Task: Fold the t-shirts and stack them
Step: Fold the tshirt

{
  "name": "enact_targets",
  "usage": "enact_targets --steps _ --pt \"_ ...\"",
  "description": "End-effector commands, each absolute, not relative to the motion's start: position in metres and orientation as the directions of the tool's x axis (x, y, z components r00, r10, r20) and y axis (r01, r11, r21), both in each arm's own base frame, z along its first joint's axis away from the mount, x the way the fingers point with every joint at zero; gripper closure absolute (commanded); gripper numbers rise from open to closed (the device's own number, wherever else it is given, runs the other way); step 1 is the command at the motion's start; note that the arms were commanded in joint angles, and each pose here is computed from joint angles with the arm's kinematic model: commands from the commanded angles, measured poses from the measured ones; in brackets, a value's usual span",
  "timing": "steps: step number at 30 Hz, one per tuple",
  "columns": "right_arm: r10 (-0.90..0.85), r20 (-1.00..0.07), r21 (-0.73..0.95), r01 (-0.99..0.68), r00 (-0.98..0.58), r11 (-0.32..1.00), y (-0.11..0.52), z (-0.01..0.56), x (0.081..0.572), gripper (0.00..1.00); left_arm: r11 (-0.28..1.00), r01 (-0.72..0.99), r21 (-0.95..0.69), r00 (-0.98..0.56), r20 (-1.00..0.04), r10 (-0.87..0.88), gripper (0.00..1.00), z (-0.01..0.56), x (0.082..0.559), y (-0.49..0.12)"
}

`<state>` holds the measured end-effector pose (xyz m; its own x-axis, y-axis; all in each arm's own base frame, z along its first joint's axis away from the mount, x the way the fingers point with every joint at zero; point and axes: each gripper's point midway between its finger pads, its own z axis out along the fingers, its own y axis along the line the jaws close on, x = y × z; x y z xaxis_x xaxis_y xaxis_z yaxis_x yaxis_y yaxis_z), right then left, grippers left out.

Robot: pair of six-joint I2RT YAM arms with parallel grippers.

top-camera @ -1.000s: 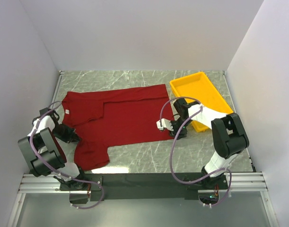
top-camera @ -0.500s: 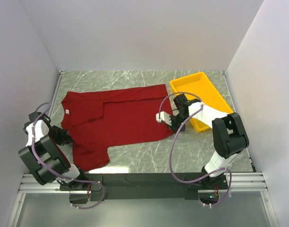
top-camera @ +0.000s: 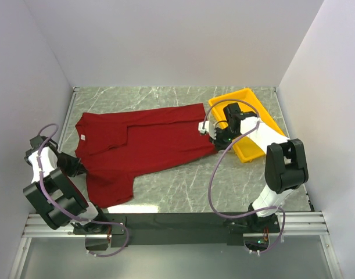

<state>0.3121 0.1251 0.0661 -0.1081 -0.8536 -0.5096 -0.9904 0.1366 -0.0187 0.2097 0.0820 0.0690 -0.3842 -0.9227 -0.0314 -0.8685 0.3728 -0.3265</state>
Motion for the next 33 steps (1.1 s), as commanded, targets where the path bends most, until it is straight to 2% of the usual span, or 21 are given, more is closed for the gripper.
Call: enact_targets --steps 1,11,21,33 --pt "-0.823 -0.555 -0.044 -0.984 -0.121 0.174 0.132 0.088 0.328 1.0 0.375 -0.841 -0.391 -0.372 -0.088 -0.924 0.99 0.092 0.225 0.09" --pt "-0.783 -0.593 -0.035 -0.965 -0.188 0.258 0.139 0.1 0.356 1.0 0.353 -0.816 -0.457 -0.361 -0.073 -0.93 0.99 0.099 0.245 0.091" --pt "-0.774 -0.569 -0.046 -0.928 -0.279 0.369 0.132 0.093 0.388 1.0 0.337 -0.822 -0.459 -0.341 -0.077 -0.937 0.99 0.098 0.256 0.105" --pt "-0.784 -0.542 -0.058 -0.917 -0.302 0.394 0.13 0.082 0.402 1.0 0.313 -0.816 -0.486 -0.334 -0.046 -0.941 0.99 0.089 0.277 0.118"
